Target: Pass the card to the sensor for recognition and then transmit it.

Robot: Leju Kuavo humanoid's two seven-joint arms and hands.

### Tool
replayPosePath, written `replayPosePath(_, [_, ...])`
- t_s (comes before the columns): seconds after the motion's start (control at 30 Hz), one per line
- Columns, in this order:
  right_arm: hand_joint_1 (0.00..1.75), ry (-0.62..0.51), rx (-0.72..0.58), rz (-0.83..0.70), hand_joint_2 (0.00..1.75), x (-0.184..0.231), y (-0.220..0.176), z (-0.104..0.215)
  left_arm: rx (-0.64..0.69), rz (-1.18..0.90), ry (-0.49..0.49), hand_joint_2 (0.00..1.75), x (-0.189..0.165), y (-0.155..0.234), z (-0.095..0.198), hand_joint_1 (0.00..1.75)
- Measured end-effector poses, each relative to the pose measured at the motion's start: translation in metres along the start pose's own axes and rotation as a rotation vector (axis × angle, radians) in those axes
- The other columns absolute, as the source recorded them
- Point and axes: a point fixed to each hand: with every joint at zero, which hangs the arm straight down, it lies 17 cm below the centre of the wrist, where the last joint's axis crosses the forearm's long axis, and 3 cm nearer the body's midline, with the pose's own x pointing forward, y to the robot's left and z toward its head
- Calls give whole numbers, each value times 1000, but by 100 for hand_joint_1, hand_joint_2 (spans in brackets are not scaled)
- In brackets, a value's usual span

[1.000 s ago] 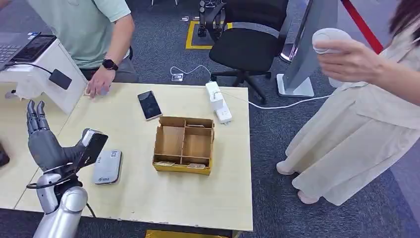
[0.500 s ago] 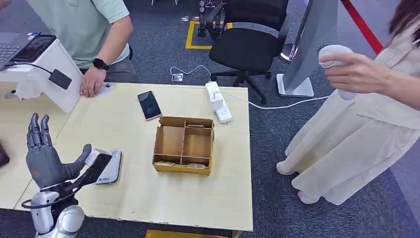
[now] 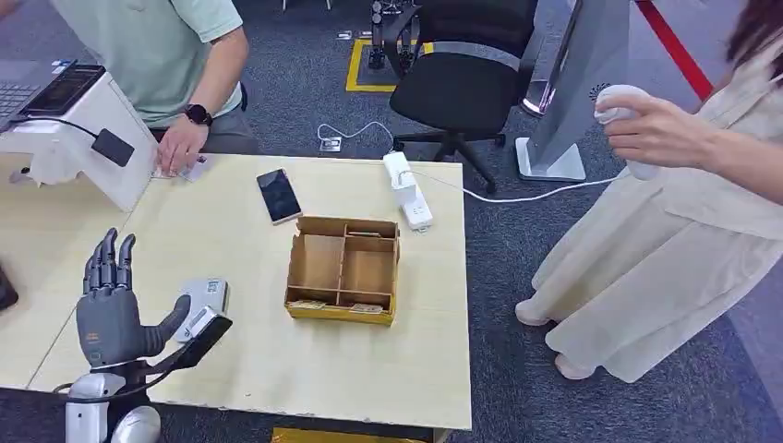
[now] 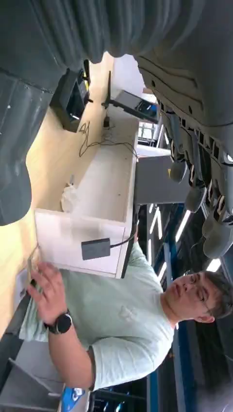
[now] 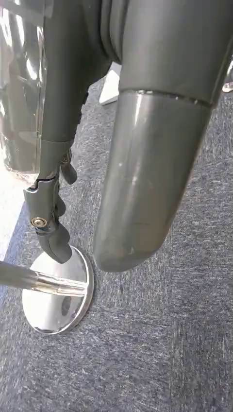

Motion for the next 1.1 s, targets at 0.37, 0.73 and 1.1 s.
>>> replayPosePath(0.37, [0, -6, -1, -3, 0, 1, 0, 0, -61, 15, -58, 175, 29, -22, 7, 0])
replayPosePath(0.73, [0, -16, 0, -2, 0, 4, 0, -1, -129, -31, -114, 175, 45, -46, 15, 0])
replayPosePath(1.1, [0, -24, 0, 4, 0, 7, -1, -2, -199, -72, -159, 175, 56, -72, 18, 0])
